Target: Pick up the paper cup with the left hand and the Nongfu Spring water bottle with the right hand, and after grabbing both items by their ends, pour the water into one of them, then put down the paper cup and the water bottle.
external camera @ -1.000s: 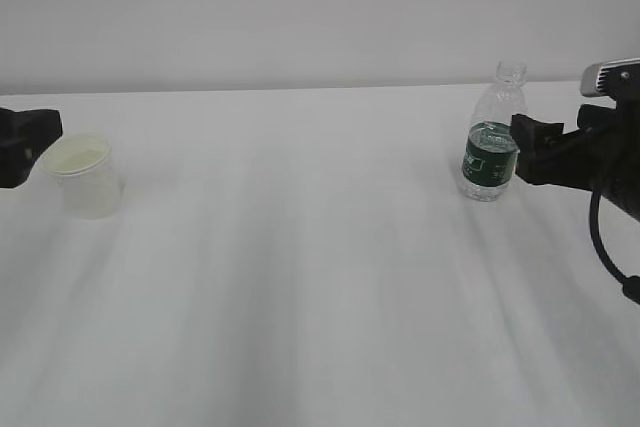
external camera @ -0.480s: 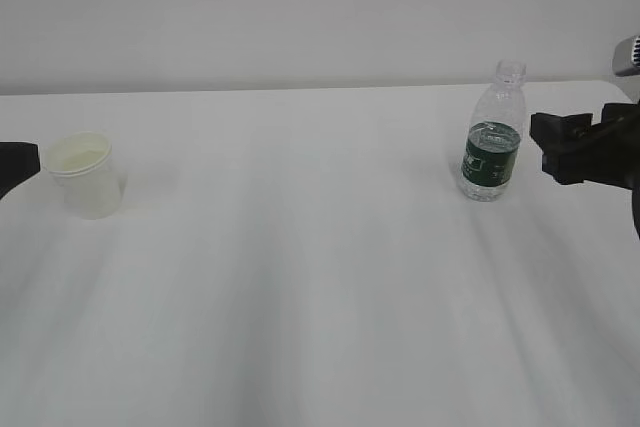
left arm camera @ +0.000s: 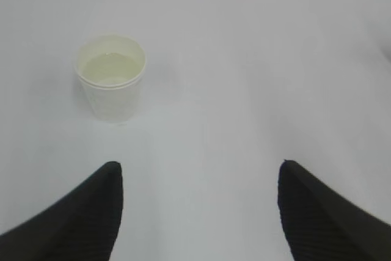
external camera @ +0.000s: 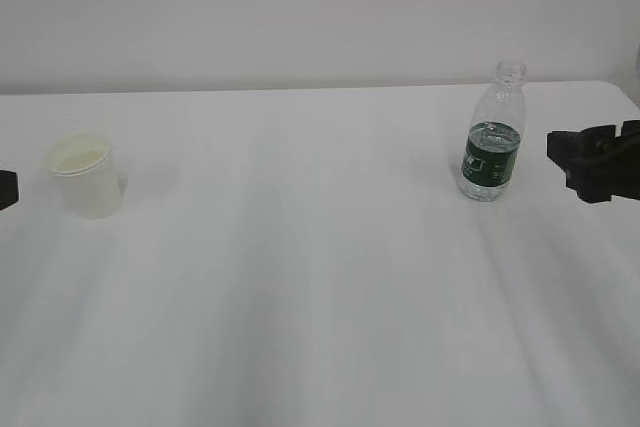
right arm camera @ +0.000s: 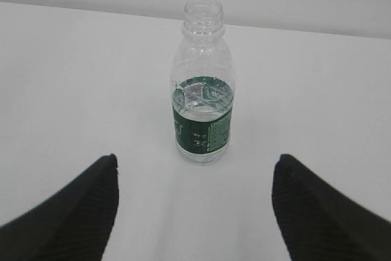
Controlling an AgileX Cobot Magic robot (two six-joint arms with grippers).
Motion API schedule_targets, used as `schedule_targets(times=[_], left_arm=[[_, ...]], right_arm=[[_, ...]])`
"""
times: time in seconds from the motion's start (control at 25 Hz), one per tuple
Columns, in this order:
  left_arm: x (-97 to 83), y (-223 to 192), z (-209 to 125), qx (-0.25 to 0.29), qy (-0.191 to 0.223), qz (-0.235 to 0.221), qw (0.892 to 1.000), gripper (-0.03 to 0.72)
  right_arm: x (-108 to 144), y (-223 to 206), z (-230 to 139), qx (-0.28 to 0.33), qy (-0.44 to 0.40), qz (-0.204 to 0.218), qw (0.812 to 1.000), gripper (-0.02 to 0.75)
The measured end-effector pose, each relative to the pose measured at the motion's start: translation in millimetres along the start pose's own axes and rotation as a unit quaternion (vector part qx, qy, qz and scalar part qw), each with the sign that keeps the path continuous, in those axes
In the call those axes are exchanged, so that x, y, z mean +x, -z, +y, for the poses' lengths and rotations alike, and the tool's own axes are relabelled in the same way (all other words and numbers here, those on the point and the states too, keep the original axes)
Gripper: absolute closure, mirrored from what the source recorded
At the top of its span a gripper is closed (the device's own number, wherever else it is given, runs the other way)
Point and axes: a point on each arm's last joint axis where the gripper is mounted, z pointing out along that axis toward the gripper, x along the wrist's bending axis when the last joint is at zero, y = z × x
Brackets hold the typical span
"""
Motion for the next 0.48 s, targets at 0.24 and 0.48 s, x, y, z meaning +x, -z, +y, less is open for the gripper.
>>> schedule_targets(times=[0.24,0.48], left_arm=[[-3.1,15,6,-0.006,-0.002,-0.008,1.000,0.120],[0.0,32,7,-0.001,0.000,0.001,1.000,0.120]], right_arm=[[0,20,6,0.004,-0.001,0.003,1.000,0.145],[0,41,10,0.011,0.000,0.007,1.000,0.145]])
